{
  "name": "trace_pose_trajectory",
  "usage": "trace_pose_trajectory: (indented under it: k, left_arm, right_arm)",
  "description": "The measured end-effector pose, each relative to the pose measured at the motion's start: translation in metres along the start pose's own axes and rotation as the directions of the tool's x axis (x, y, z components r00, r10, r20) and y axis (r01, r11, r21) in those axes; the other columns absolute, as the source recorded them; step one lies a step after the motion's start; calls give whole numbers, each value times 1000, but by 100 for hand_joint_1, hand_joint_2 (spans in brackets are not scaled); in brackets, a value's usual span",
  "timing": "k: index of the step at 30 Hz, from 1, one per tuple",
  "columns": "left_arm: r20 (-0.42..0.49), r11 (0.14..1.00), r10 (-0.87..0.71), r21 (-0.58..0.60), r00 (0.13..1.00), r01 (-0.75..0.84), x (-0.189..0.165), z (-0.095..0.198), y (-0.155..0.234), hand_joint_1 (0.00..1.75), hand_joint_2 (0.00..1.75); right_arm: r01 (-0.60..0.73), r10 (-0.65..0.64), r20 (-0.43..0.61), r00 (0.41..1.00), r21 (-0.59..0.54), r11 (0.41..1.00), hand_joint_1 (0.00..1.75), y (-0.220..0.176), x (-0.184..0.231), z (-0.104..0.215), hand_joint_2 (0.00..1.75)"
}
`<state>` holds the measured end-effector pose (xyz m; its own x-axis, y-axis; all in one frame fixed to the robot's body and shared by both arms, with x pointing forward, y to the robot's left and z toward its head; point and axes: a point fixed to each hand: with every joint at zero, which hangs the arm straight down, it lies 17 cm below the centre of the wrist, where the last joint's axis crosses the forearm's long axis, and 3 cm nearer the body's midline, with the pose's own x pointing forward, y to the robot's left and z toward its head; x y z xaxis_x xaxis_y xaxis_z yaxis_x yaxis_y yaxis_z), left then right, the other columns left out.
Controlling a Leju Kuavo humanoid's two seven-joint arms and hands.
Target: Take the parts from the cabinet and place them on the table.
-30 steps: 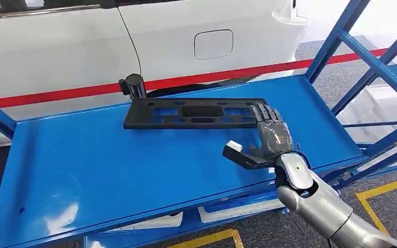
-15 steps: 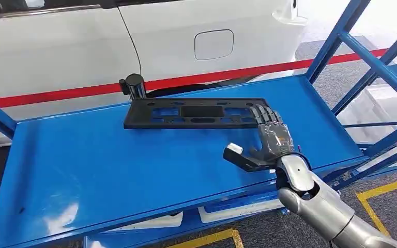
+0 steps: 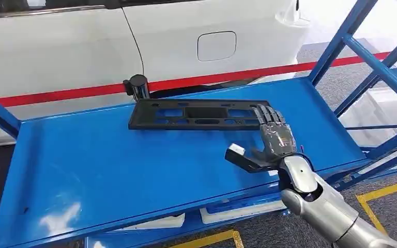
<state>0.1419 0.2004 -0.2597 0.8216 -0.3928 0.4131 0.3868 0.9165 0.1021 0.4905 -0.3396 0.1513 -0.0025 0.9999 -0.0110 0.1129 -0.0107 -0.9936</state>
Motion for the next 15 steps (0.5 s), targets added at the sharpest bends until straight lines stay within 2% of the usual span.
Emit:
trace_pose_trajectory:
  k: [4,15]
  left_arm:
    - [-11,1000,1,14,1000,-1,-3,0,2,0,0]
    - [5,1000,2,14,1000,-2,2,-1,3,0,0]
  right_arm:
    - [-1,1,-3,1000,20,1000,0,9,-1,6,175]
    - [4,-3,-8,1000,4,1000,0,2,-2,5,175]
